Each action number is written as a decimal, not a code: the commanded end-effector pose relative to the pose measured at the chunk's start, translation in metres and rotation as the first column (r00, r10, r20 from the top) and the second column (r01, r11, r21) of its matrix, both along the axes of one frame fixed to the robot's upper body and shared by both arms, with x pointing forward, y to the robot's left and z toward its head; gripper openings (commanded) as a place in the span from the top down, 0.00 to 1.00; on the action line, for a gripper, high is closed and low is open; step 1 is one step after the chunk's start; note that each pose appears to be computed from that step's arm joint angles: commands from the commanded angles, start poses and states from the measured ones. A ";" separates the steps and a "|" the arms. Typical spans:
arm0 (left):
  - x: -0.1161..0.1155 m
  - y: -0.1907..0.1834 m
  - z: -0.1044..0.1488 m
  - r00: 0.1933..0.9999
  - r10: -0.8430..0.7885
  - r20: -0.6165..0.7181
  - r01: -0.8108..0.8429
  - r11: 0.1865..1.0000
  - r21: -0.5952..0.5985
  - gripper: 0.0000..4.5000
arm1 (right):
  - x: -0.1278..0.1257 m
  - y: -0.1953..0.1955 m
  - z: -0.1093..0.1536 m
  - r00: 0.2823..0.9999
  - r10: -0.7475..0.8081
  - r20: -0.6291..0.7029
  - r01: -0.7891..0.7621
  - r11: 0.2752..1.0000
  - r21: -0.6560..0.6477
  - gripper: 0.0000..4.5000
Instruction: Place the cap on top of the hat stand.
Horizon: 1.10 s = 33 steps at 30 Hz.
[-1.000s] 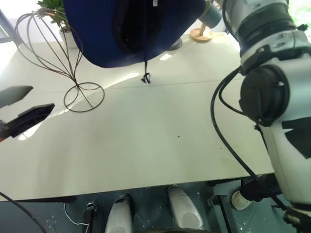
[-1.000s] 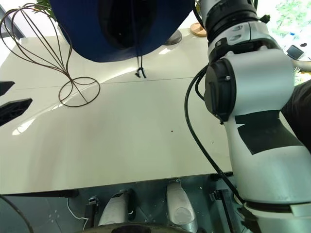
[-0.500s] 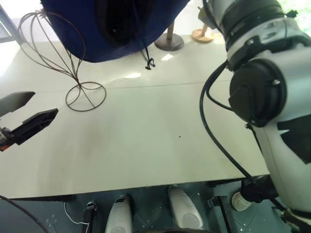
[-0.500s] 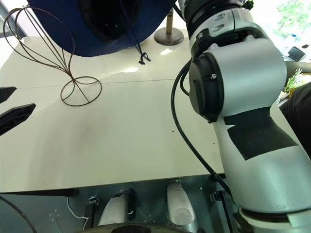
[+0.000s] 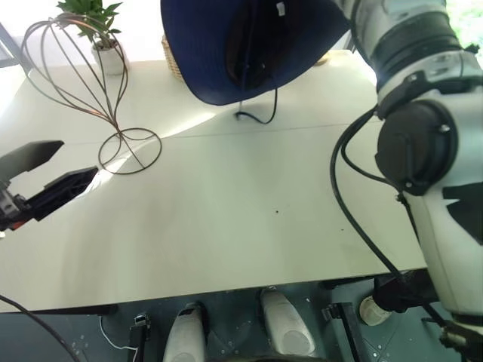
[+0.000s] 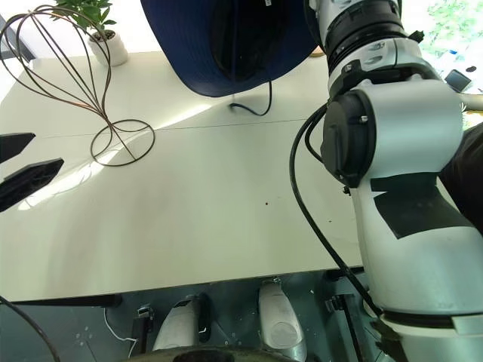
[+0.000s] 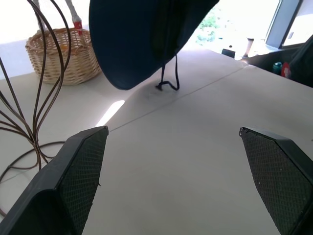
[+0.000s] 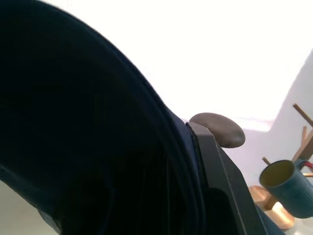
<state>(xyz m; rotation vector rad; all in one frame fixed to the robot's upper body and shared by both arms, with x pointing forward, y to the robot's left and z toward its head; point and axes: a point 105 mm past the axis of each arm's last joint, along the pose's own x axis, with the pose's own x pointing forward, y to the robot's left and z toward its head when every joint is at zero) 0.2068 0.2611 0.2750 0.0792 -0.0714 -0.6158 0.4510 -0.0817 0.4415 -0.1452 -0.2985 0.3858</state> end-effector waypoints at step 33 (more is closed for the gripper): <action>-0.001 -0.005 -0.001 1.000 0.002 0.019 -0.002 1.000 0.004 0.00 | -0.004 0.003 0.008 0.982 0.137 -0.132 -0.066 0.896 0.439 1.00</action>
